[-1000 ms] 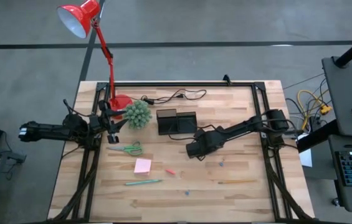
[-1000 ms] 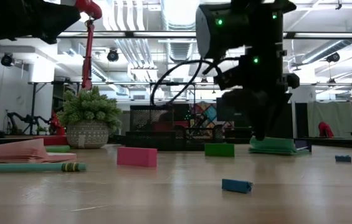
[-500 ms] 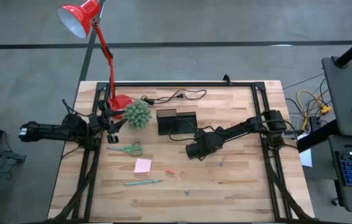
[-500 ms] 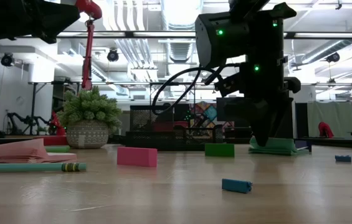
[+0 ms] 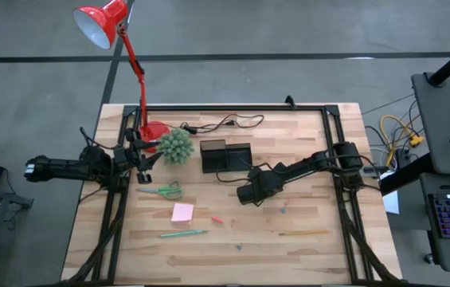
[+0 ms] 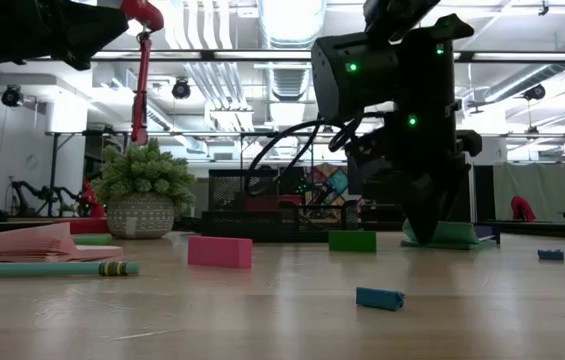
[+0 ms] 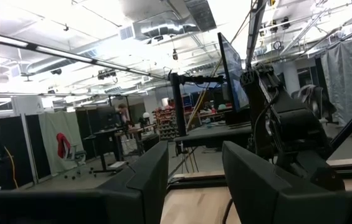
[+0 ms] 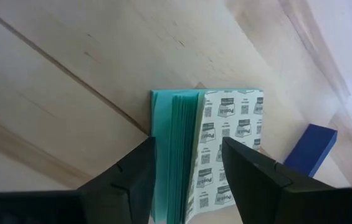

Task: Pick and place office supplies into organizer
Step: Put the blue sticky notes into the desk organizer

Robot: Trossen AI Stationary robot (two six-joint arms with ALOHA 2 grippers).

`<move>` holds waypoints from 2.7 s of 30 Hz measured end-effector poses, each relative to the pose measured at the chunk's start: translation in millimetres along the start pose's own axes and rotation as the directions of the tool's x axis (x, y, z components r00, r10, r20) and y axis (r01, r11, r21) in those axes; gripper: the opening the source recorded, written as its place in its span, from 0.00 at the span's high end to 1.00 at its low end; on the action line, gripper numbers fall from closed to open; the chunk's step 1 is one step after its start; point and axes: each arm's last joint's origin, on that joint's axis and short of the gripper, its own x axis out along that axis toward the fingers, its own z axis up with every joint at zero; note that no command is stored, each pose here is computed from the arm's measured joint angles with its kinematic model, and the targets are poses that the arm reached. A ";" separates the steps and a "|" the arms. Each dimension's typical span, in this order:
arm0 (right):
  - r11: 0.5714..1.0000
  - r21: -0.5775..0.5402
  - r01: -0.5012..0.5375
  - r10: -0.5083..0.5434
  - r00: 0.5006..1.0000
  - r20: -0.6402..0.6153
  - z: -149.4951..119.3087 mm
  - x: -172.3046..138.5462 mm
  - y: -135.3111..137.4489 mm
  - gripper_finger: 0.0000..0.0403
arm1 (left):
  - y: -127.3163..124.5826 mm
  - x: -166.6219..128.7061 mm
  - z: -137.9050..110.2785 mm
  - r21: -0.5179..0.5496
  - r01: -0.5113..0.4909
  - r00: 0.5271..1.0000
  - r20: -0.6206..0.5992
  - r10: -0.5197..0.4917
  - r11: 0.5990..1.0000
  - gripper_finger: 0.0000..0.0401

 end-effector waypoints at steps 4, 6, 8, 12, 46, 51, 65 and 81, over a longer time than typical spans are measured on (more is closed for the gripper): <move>1.000 0.000 0.000 0.000 1.000 0.000 -0.1 0.1 0.0 0.62 | -0.1 0.1 -0.2 0.001 0.001 1.000 -0.002 -0.001 1.000 0.65; 1.000 -0.002 0.001 -0.001 1.000 -0.001 -0.4 0.6 -0.2 0.65 | -0.1 0.2 -0.1 0.000 0.000 1.000 0.000 0.000 1.000 0.65; 1.000 -0.005 0.006 -0.006 1.000 -0.004 -1.1 1.6 -0.7 0.70 | -0.1 0.0 -0.2 0.000 0.000 1.000 -0.001 0.000 1.000 0.65; 1.000 -0.008 0.011 -0.011 1.000 -0.007 -1.8 3.1 -1.3 0.81 | -0.1 0.1 -0.1 0.000 0.000 1.000 -0.001 0.000 1.000 0.65; 0.983 -0.184 0.007 -0.015 0.999 -0.043 15.6 -55.0 -8.0 0.98 | -0.1 0.1 -0.1 0.000 0.000 1.000 -0.001 0.000 1.000 0.65; 0.971 -0.237 -0.017 0.014 1.000 -0.015 14.2 -71.1 -4.0 0.98 | -0.1 0.1 -0.1 0.000 0.000 1.000 0.000 0.000 1.000 0.65; 0.936 -0.352 0.005 0.067 0.979 0.191 21.6 -109.4 1.9 0.98 | 0.0 0.1 0.0 0.000 0.000 1.000 0.000 0.000 1.000 0.65; 0.784 -0.582 0.214 0.103 0.880 0.463 50.2 -110.8 12.0 0.98 | 0.0 0.0 0.0 0.000 0.000 1.000 0.000 0.000 1.000 0.65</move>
